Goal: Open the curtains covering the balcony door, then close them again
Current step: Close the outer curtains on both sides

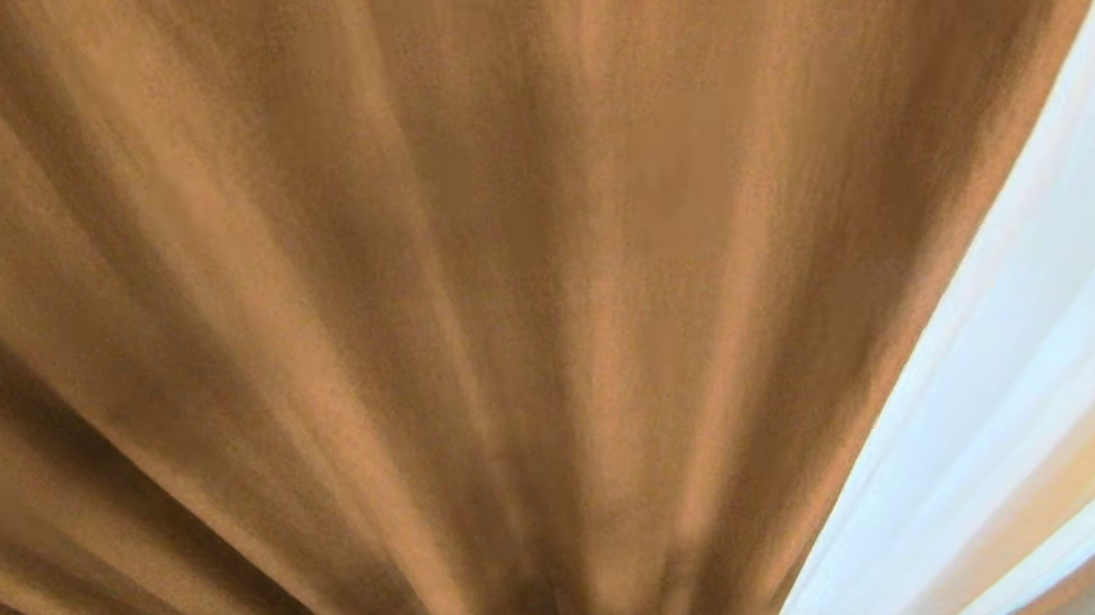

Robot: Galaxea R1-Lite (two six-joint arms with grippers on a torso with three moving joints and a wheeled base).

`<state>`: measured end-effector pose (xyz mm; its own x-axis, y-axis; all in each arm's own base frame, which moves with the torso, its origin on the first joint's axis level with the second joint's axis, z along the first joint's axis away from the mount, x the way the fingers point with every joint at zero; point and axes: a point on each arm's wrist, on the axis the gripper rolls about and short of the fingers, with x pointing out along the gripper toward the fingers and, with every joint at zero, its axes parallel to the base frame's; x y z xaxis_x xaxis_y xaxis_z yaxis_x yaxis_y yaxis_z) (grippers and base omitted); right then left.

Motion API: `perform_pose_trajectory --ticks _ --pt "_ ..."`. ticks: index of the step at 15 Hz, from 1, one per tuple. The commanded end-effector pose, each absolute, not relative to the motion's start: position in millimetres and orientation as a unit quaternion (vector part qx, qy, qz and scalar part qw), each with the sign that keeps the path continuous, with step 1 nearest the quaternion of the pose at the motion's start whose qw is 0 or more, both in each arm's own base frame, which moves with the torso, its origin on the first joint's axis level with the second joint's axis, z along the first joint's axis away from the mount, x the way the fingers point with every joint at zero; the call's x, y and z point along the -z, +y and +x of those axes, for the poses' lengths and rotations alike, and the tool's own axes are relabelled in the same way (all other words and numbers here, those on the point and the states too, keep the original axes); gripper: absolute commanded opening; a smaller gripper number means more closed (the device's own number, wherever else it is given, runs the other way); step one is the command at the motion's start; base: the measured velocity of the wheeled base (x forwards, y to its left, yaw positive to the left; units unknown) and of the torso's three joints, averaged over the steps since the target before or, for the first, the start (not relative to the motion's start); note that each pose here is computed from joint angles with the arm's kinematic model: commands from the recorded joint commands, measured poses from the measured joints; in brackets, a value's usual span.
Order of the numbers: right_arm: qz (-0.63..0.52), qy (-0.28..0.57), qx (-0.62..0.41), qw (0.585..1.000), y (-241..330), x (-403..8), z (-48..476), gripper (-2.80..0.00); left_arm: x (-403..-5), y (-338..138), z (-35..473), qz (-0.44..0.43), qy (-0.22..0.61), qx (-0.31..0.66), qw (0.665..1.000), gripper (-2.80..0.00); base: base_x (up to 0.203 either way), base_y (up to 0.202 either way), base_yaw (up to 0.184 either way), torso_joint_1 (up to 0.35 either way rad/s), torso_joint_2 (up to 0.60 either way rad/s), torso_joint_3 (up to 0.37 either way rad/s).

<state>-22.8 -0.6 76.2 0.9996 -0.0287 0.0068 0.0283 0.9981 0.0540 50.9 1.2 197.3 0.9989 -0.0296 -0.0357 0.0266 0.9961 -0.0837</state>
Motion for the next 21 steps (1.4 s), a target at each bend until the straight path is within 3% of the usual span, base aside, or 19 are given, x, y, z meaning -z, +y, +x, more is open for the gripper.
perform_pose_trajectory --ticks 1,7,15,21 --pt "0.027 -0.004 0.014 1.000 -1 -76 -23 -2.80 -170 1 35 -0.021 0.023 0.003 1.000 -2.80 0.000 0.000 0.000 0.000 0.00 0.000" --pt "0.027 -0.004 0.014 1.000 -1 -76 -23 -2.80 -108 -1 3 0.003 0.011 -0.002 1.000 -2.80 0.000 0.000 0.000 0.000 0.00 0.000" --pt "0.027 -0.004 0.014 1.000 -1 -76 -23 -2.80 -79 -1 -1 0.024 0.138 -0.020 0.990 -2.80 0.000 0.000 0.000 0.000 0.00 0.000" --pt "0.028 -0.004 0.014 1.000 -1 -76 -23 -2.80 -77 0 -14 0.007 0.060 0.017 0.998 -2.80 0.000 0.000 0.000 0.000 0.00 0.000"
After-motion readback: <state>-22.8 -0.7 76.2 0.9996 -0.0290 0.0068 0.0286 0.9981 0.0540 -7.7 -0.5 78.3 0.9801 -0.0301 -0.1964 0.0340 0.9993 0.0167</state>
